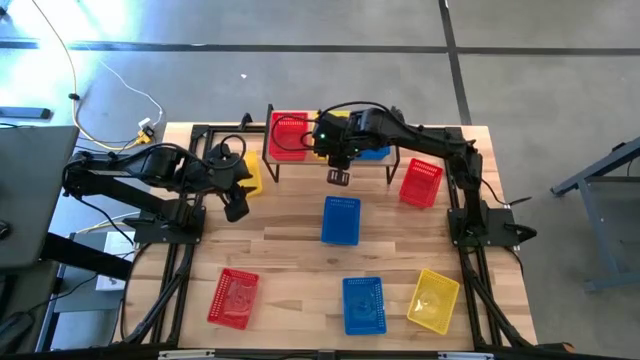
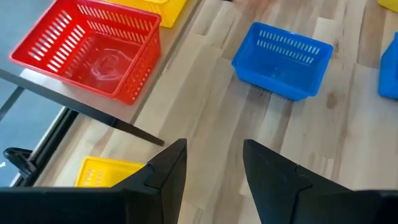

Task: Stack baskets on shelf by color
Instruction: Stack the bottom red bin on top of the red bin on the shelf

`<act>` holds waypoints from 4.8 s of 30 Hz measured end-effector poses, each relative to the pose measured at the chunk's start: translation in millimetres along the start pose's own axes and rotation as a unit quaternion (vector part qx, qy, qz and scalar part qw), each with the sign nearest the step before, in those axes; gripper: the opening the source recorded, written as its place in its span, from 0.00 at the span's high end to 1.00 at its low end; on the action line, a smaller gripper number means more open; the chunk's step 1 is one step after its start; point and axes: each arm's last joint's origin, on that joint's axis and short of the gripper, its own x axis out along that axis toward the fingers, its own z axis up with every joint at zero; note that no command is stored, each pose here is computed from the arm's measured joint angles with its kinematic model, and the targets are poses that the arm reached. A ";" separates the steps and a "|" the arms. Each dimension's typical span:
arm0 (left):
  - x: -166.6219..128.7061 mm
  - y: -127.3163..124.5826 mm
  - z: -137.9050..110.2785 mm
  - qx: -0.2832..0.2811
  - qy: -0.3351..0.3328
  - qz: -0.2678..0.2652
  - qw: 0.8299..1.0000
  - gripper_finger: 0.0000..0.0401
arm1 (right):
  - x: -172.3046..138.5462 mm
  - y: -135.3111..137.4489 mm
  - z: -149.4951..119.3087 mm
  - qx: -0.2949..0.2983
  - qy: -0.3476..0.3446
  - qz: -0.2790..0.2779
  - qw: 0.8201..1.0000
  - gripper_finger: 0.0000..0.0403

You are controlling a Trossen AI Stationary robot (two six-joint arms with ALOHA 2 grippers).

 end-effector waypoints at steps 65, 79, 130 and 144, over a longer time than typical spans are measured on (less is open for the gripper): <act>9.6 -203.4 -167.2 0.109 0.215 -0.283 0.928 0.63 | -19.7 96.5 8.2 0.166 -0.030 0.053 0.984 0.79; 33.4 -232.7 -188.6 0.086 0.260 -0.276 0.921 0.63 | -18.1 90.1 8.6 0.154 -0.029 0.053 0.986 0.79; 25.9 -117.9 -70.4 -0.089 0.086 -0.236 0.964 1.00 | -17.8 89.5 0.8 0.148 0.009 0.040 0.988 0.79; -5.6 -51.7 -27.9 0.075 0.062 -0.101 0.990 1.00 | -17.5 85.9 0.9 0.221 0.002 0.002 0.975 0.79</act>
